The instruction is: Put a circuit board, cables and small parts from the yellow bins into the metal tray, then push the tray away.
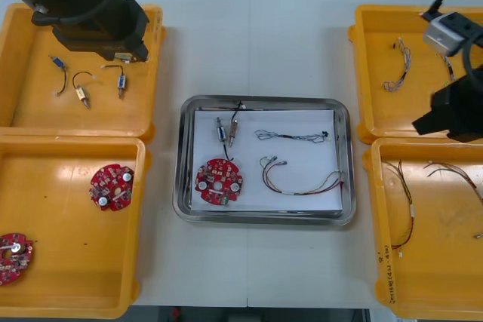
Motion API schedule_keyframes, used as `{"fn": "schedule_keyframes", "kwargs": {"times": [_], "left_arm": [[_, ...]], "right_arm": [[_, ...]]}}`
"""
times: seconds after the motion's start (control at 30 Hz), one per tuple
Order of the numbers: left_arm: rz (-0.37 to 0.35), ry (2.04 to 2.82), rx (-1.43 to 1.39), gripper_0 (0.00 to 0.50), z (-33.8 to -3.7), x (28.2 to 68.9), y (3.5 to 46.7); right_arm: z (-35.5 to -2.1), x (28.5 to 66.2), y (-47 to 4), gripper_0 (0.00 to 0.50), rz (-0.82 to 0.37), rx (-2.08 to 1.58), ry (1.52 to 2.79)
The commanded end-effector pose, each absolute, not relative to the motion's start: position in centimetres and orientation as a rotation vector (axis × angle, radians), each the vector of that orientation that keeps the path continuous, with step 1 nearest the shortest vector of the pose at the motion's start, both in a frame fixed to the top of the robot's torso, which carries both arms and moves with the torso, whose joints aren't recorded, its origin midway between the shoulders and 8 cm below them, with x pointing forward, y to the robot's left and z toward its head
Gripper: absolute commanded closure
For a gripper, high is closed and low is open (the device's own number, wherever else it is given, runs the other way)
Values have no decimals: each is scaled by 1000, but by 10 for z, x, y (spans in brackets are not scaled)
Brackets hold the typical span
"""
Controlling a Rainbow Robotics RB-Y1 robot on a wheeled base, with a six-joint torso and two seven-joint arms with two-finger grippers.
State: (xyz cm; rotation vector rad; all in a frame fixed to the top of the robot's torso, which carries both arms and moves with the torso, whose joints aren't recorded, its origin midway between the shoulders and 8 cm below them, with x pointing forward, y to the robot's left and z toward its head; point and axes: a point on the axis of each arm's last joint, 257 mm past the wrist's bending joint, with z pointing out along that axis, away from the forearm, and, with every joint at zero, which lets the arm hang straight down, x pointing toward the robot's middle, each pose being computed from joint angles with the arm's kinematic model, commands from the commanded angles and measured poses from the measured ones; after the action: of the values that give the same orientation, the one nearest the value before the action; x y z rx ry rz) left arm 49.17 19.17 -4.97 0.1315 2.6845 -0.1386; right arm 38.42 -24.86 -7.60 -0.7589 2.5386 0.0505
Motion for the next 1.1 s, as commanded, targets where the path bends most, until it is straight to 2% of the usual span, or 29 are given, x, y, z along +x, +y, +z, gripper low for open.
{"fn": "schedule_keyframes", "kwargs": {"times": [0.03, 0.4, 0.73, 0.9, 1.1], "left_arm": [[-90, 2639, 157, 0, -37, 489, 228], [-53, 2623, 78, 0, -50, 475, 270], [-17, 2608, 34, 0, -68, 459, 298], [14, 2621, 26, 0, -79, 448, 313], [69, 2638, 46, 0, -90, 435, 330]], "right_arm": [[-64, 385, -216, 0, -50, -968, 2480], [-88, 376, -132, 0, -64, -1347, 2414], [-116, 368, -79, 0, -103, -1596, 2361], [-129, 367, -64, 0, -103, -1749, 2289], [-141, 370, -63, 0, -165, -1859, 2218]]}}
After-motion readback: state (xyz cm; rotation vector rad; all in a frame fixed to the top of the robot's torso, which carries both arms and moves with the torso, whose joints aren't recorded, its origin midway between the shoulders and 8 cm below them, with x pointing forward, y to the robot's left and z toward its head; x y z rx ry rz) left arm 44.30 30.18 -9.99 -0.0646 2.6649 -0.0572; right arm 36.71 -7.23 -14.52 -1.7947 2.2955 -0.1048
